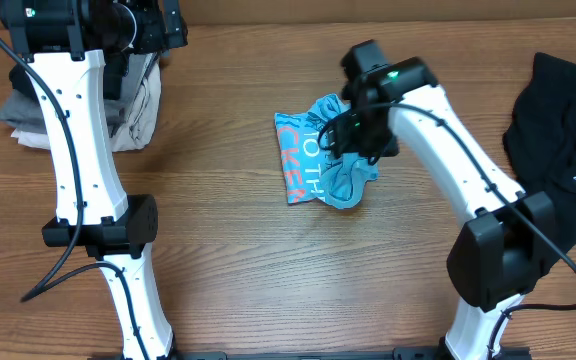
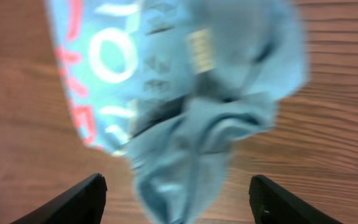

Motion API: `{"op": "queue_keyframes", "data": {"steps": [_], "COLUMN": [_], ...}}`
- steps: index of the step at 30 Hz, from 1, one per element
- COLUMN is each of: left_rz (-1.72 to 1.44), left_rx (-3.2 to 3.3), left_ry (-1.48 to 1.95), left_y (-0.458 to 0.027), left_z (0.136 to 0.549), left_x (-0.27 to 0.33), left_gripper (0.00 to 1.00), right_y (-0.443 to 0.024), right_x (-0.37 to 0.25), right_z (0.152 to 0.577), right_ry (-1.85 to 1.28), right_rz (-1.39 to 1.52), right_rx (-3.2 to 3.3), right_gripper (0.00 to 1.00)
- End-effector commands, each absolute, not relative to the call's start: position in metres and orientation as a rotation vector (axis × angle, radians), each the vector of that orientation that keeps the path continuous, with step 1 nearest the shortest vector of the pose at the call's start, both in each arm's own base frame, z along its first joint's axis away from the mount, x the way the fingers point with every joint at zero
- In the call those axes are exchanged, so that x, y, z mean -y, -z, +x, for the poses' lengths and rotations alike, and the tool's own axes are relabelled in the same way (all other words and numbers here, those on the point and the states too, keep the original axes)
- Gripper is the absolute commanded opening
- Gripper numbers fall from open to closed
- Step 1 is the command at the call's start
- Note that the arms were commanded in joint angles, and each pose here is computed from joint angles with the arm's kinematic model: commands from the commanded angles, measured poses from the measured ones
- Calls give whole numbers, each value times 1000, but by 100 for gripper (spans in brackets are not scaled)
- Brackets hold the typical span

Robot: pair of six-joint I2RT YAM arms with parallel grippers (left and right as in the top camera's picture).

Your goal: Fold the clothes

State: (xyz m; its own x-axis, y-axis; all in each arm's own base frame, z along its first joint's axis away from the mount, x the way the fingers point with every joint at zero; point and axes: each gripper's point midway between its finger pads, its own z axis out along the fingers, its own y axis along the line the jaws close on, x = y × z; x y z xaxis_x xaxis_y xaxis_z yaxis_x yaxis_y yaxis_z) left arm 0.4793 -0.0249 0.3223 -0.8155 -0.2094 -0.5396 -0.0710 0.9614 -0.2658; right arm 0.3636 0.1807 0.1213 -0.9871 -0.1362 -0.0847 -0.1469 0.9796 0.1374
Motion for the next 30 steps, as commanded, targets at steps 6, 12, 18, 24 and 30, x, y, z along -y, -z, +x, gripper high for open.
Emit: {"op": "queue_keyframes", "data": {"steps": [6,12,18,24,30], "left_rz": [-184,-198,-203,-189,-189], "left_rx": [-2535,-2562,-2587,-2592,-2589], "left_ry": [281,247,247,243,243], "left_y": [-315,-306,-298,-295,-296], "left_z": [482,482,484,484,485], "left_x": [20,16,16,16,16], "left_gripper": [99,100,100,99,100], "right_y": [-64,-63,-39,-15,-52], "right_x": [-165,-120,-100,-67,-56], "right_z": [328,330,320,312,347], "right_ry": [-61,204,231,241,72], "right_rz": [-118,65,133,276,295], "right_rx": [-3193,-3186,-3223,-3246,-3168], "right_gripper": [67,62,56,55,56]}}
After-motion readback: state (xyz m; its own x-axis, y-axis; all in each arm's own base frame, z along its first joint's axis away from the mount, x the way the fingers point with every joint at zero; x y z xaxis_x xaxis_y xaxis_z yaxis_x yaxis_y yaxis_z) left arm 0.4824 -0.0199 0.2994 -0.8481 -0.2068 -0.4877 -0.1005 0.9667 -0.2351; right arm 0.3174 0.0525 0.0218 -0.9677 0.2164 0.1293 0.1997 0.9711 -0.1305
